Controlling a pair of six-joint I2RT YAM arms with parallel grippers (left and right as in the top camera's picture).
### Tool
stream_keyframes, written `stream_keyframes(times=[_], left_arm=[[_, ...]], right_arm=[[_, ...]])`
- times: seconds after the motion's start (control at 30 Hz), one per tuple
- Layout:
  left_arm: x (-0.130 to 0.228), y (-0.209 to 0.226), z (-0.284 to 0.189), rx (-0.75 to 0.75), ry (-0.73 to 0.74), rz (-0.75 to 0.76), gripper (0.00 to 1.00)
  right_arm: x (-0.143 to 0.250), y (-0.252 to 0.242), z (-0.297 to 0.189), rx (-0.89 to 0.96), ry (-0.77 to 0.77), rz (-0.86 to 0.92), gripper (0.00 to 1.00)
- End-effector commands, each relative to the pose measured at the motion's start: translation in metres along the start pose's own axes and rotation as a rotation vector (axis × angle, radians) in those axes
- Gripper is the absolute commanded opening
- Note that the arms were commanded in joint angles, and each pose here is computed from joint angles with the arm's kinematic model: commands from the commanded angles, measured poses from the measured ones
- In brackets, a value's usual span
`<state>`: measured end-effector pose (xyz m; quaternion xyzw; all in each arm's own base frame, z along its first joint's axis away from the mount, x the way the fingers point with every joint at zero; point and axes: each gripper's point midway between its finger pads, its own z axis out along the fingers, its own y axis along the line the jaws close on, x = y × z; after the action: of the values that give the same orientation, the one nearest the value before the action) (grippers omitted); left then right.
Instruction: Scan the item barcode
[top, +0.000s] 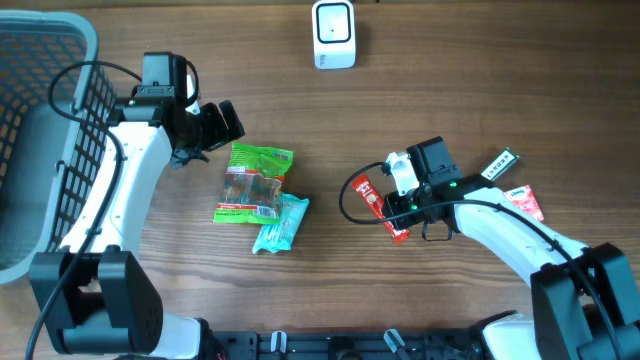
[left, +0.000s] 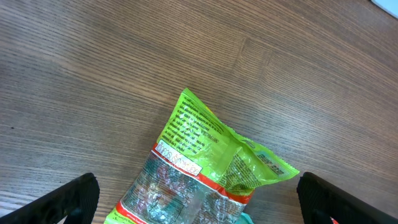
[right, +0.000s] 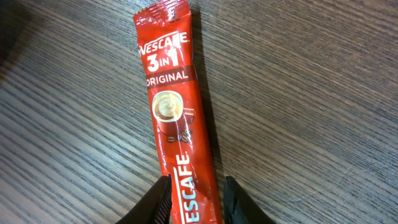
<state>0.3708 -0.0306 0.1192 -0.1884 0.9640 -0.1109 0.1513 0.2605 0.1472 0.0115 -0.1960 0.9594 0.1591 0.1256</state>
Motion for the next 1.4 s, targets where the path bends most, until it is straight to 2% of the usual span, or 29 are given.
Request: stream_keyframes(times=[0.0,0.07,0.13,0.33,0.93,1.07,1.37], left_arm=[[0.0014,0.0038,0.0036,-0.012,0.009,-0.007,1.0],[0.0013,0.0038,0.0036,-0.012,0.008,-0.007,1.0],[0.0014,0.0038,0.0036,-0.012,0.009,-0.007,1.0],[0.0014,0.0038,0.0036,-0.012,0.009,-0.007,1.0],[0.0013,0.0038,0.0036,-0.012,0.008,-0.007,1.0],[0.0014,0.0038,0.0036,-0.012,0.009,-0.007,1.0],[0.0014,0.0038,0.0036,-0.012,0.009,-0.007,1.0]], right_arm=[[0.0067,0.0041,0.0054,-0.021,0.023,0.002,0.29],[0.0059,0.0035,0.0056,-0.018,0.019,0.001,0.34],[0.004,0.0036,0.0056,-0.018,0.012,-0.001,0.33],[0.0017,0.0037,0.0055,-0.018,0.002,-0.003,0.16],[-0.0021,0.0037,0.0056,-0.019,-0.013,-0.006,0.16],[-0.0011,0.0038,0.0055,-0.019,-0.008,0.051,0.16],[0.0005,0.0037,0.0055,-0.019,-0.002,0.043,0.04]])
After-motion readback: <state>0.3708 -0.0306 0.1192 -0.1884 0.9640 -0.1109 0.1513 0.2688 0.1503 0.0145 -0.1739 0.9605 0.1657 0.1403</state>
